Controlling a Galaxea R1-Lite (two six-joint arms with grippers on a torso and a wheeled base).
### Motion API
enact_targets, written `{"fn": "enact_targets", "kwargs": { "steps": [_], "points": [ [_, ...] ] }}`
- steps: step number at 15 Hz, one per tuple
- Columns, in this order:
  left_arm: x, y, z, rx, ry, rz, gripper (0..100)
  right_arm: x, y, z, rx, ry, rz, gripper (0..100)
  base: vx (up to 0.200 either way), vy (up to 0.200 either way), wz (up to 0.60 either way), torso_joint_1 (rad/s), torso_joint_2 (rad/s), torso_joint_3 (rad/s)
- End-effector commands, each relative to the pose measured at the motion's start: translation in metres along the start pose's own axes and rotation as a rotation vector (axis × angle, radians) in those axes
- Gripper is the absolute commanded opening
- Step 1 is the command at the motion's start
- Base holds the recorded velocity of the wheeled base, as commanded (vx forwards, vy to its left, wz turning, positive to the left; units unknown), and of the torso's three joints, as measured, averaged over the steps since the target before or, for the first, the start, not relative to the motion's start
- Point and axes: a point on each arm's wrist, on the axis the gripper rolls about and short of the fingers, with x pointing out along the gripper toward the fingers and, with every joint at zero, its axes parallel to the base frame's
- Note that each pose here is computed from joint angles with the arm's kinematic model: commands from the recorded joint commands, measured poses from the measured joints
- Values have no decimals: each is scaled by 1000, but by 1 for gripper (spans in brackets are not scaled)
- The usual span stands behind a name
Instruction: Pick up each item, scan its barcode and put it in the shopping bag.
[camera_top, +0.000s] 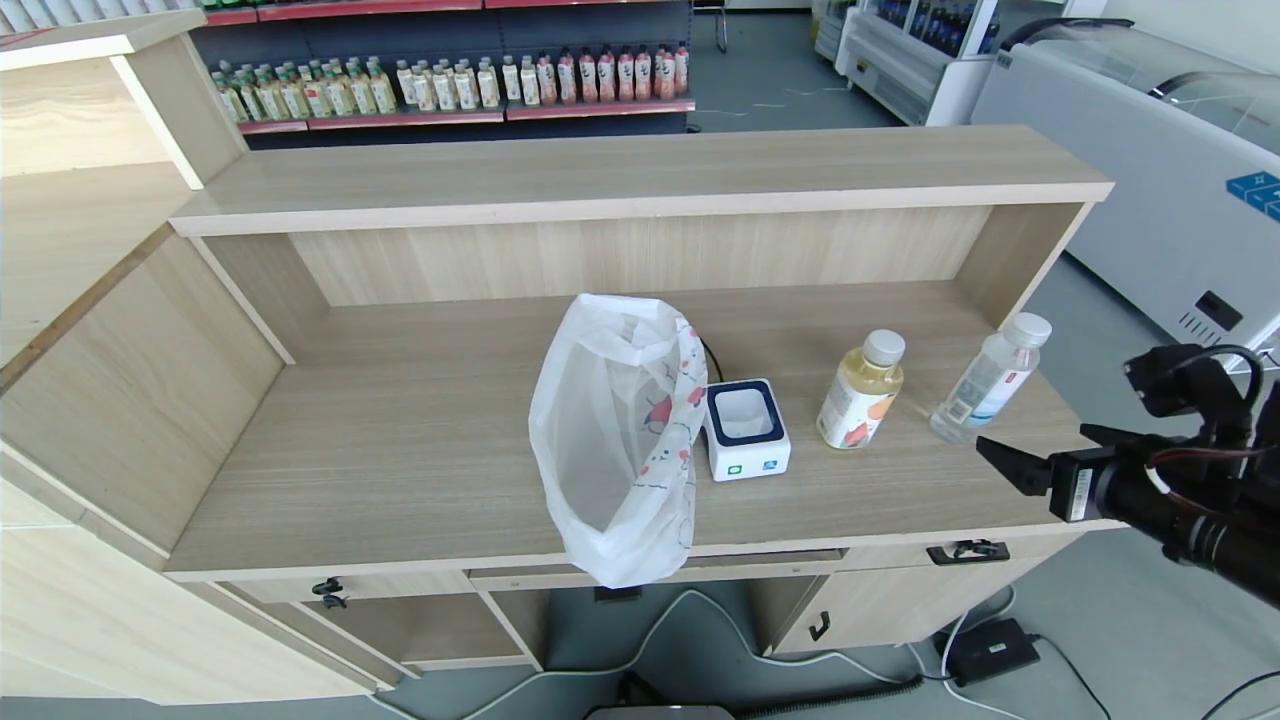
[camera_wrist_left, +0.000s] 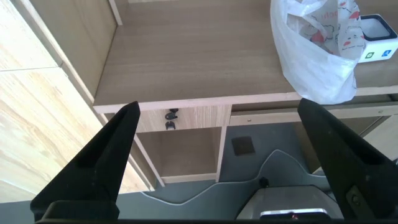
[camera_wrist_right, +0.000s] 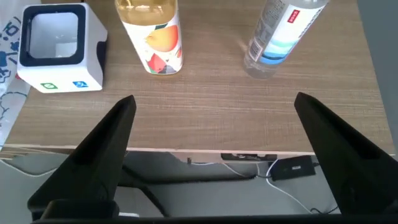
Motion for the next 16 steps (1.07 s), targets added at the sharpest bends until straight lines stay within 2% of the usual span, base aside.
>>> {"fn": "enact_targets", "kwargs": {
  "steps": [1, 3, 7, 13, 16],
  "points": [
    [0, 0, 0, 0, -1, 0, 100, 60, 8, -40, 33, 81, -19, 100, 0, 0, 0, 0, 0, 0],
    [0, 0, 0, 0, -1, 0, 100, 84, 19, -38, 78, 56, -15, 100, 0, 0, 0, 0, 0, 0],
    [0, 0, 0, 0, -1, 0, 100, 125, 36, -34, 85, 8, 15, 100, 0, 0, 0, 0, 0, 0],
    [0, 0, 0, 0, -1, 0, 100, 158, 60, -32, 78, -39, 60, 100, 0, 0, 0, 0, 0, 0],
    [0, 0, 0, 0, -1, 0, 100, 171, 66, -30, 77, -59, 34, 100, 0, 0, 0, 0, 0, 0]
  ]
}}
